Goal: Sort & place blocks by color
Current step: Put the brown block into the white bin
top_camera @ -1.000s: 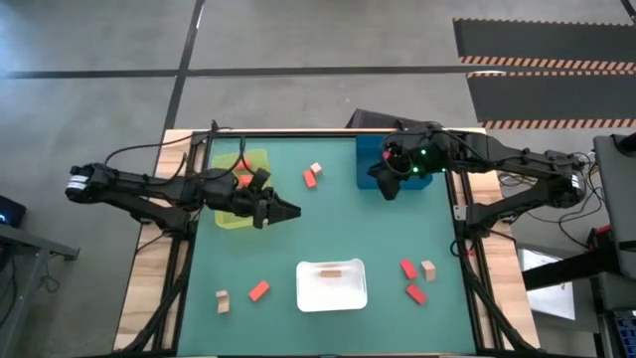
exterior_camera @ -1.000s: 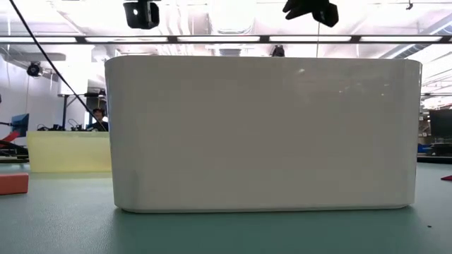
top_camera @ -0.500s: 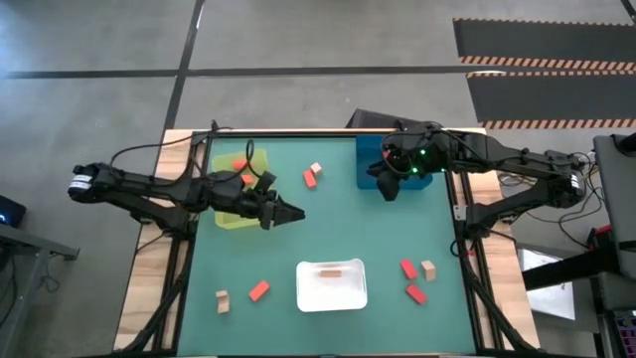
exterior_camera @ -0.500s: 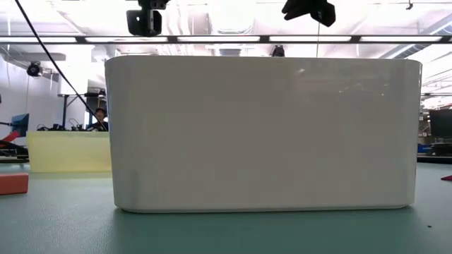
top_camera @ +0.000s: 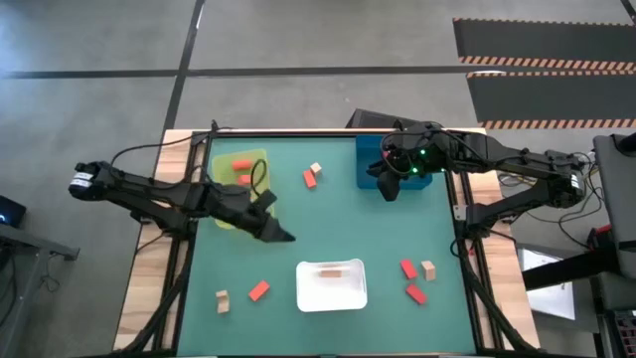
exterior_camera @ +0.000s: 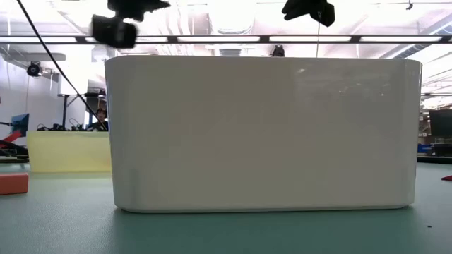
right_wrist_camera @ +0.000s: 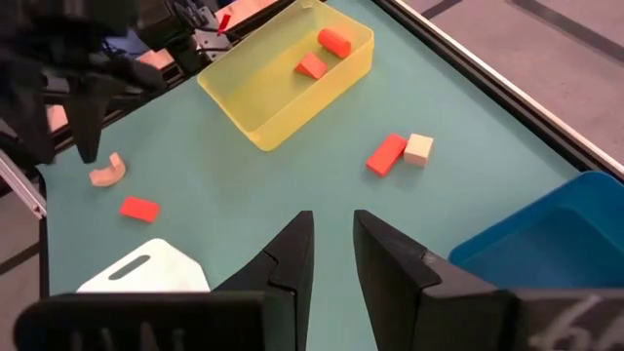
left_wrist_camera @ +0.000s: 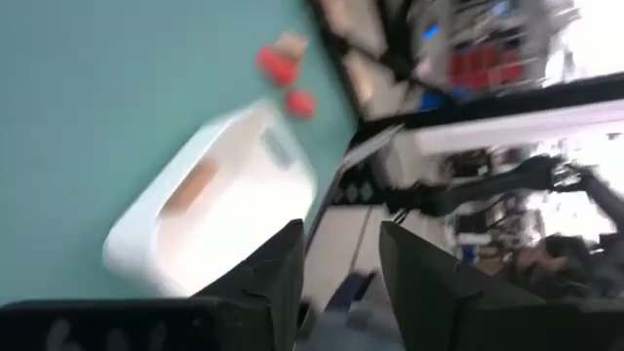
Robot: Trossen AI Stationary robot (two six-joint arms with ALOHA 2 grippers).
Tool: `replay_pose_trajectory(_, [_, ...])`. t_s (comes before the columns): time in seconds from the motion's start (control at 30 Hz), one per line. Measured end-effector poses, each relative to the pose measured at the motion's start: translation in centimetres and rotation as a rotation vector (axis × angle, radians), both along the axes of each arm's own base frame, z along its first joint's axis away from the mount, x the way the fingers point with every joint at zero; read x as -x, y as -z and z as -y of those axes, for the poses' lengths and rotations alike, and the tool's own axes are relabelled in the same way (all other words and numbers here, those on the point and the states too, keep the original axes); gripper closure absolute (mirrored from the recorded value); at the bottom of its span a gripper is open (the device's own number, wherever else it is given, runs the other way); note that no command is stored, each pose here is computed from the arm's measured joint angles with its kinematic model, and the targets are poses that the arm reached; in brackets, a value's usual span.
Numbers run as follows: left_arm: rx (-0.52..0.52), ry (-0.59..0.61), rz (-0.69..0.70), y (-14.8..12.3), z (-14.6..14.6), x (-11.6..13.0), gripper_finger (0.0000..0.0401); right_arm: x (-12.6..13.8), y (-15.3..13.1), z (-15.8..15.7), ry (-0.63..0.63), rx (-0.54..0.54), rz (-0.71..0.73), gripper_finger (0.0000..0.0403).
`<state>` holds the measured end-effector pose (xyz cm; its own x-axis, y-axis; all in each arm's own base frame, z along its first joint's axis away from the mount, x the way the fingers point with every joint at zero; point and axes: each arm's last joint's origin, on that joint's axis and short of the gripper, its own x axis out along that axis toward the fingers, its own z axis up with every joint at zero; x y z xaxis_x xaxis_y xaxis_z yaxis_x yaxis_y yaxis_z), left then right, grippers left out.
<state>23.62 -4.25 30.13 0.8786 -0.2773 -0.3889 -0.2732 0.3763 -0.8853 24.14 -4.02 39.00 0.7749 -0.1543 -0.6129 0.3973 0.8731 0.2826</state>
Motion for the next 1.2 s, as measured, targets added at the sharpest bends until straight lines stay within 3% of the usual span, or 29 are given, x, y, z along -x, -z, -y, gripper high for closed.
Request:
replay_pose_trajectory(0.13, [0.05, 0.053, -0.116, 0.8, 1.3, 0.7, 0.031, 0.0, 0.0, 0.0, -0.004, 0.005, -0.001, 0.0337])
replay_pose_trajectory(0.43, [0.177, 0.09, -0.231, 1.2, 3.6, 1.7, 0.0353, -0.4, 0.3, 0.1, -0.016, 0.026, -0.012, 0.0337])
replay_pose_trajectory(0.6, [0.264, 0.081, -0.477, 2.5, 5.2, 3.4, 0.0368, -0.5, 0.3, 0.2, -0.021, 0.031, -0.015, 0.0337])
replay_pose_trajectory(0.73, [0.277, 0.073, -0.62, 3.2, 6.3, 4.8, 0.0376, -0.6, 0.3, 0.2, -0.026, 0.039, -0.006, 0.0337])
replay_pose_trajectory(1.2, [0.327, 0.043, -0.788, 4.8, 9.2, 5.5, 0.0377, -0.7, 0.1, 0.2, -0.032, 0.051, 0.013, 0.0337])
